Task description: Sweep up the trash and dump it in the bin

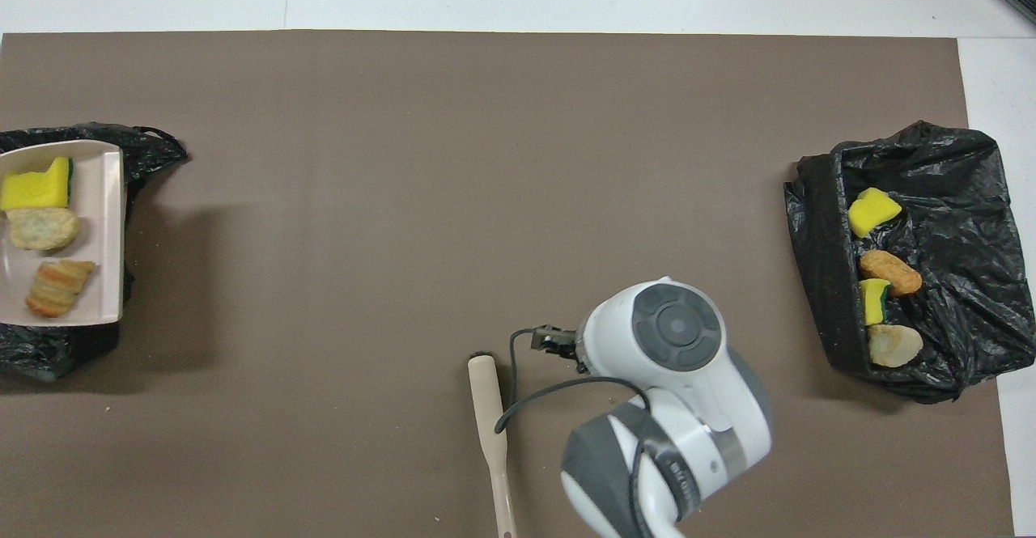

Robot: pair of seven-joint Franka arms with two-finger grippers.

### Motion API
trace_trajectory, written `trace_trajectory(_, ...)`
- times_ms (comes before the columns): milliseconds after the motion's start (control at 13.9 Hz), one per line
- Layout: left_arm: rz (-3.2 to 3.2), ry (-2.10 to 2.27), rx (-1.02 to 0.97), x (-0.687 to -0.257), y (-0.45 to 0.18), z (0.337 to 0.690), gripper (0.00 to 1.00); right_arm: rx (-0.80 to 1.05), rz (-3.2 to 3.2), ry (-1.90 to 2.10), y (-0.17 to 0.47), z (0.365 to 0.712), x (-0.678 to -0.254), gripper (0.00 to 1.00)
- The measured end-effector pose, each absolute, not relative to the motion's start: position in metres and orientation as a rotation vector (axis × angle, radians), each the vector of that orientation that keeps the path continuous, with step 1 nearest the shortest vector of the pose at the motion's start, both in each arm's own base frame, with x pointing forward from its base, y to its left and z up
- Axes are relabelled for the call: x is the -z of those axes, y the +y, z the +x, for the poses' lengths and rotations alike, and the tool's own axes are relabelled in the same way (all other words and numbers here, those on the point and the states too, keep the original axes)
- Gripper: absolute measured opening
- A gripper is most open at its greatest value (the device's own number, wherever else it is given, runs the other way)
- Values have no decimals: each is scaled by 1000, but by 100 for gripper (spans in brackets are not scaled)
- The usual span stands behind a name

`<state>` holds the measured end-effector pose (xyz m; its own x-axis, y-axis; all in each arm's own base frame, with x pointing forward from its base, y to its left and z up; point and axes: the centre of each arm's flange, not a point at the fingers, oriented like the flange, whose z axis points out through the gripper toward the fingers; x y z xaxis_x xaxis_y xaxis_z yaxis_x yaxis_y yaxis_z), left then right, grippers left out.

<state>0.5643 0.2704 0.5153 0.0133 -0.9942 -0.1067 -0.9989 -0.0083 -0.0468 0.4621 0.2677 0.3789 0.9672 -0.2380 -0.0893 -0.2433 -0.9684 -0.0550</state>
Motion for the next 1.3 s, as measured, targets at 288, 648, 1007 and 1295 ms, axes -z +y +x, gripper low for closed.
trace_trajectory(288,-1997,2122,-265,-531,308,566,32,-41,-3038,370,184,518,-421,100)
trace_trajectory(648,-1710,2055,-482,-543,316,583,32,-42,-3072,384,137,534,-549,100)
trace_trajectory(1007,-1621,1864,-662,-538,284,603,32,-33,-3149,340,108,527,-630,100)
trace_trajectory(1295,-1563,1697,-760,-533,260,600,32,-33,-3153,386,85,528,-653,100)
